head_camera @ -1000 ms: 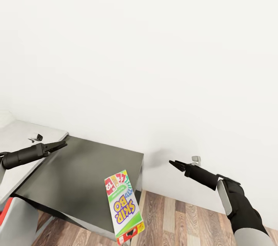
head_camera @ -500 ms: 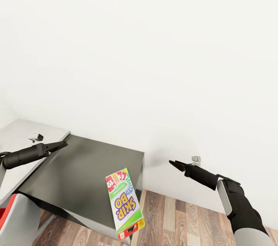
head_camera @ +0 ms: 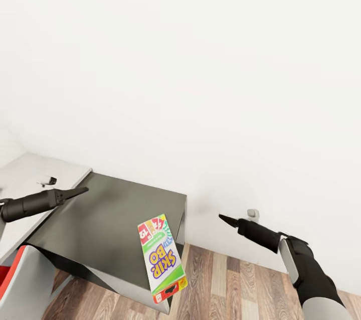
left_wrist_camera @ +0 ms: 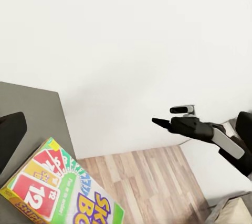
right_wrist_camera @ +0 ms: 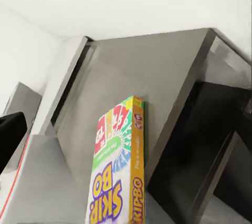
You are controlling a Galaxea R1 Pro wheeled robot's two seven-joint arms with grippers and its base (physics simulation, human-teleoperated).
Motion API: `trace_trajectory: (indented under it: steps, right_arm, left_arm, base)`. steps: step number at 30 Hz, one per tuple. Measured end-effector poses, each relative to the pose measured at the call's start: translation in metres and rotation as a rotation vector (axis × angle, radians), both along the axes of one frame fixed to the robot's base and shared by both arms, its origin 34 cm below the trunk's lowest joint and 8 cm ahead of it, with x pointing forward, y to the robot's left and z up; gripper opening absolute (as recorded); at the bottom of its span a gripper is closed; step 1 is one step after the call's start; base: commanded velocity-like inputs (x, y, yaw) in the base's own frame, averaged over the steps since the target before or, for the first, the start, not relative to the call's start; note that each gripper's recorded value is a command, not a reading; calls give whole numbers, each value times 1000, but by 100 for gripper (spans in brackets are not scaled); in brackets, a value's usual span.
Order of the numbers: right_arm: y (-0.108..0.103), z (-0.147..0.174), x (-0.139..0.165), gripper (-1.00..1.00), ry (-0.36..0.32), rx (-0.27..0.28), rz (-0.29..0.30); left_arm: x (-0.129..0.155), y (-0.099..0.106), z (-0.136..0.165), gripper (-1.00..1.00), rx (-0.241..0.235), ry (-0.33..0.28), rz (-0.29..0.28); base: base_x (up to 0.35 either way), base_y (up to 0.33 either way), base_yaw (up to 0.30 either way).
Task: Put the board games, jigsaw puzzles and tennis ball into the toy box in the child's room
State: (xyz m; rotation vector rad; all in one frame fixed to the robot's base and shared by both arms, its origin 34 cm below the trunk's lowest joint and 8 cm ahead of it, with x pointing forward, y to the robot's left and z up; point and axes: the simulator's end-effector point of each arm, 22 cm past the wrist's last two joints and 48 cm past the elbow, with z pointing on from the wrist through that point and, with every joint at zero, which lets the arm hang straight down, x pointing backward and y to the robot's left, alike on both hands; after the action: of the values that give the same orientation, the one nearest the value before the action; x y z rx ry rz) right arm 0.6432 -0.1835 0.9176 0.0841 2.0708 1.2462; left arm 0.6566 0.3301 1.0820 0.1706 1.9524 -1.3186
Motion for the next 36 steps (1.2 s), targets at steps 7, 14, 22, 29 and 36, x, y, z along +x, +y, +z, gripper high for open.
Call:
trace_trajectory:
  steps: [7, 14, 22, 29, 36]
  right_arm:
    - [0, -23, -5, 100, 102, -10, -17]
    - [-6, -38, -6, 100, 185, -33, -48]
    - [-8, -34, 3, 100, 194, 6, -95]
    - [0, -41, 7, 100, 210, 9, -103]
    - [41, -51, 9, 100, 279, 39, -91]
  left_arm:
    - [-1, -2, 1, 100, 1, -2, -4]
    - [-1, -25, 0, 100, -25, -6, -34]
    - [-20, -58, 14, 100, -28, -7, -80]
    - [-32, -67, 17, 100, -12, 1, -94]
    - [-31, -71, 14, 100, -23, 11, -95]
  base:
    - [-38, 0, 0]
    - [-5, 0, 0]
    - [0, 0, 0]
    - [0, 0, 0]
    - [0, 0, 0]
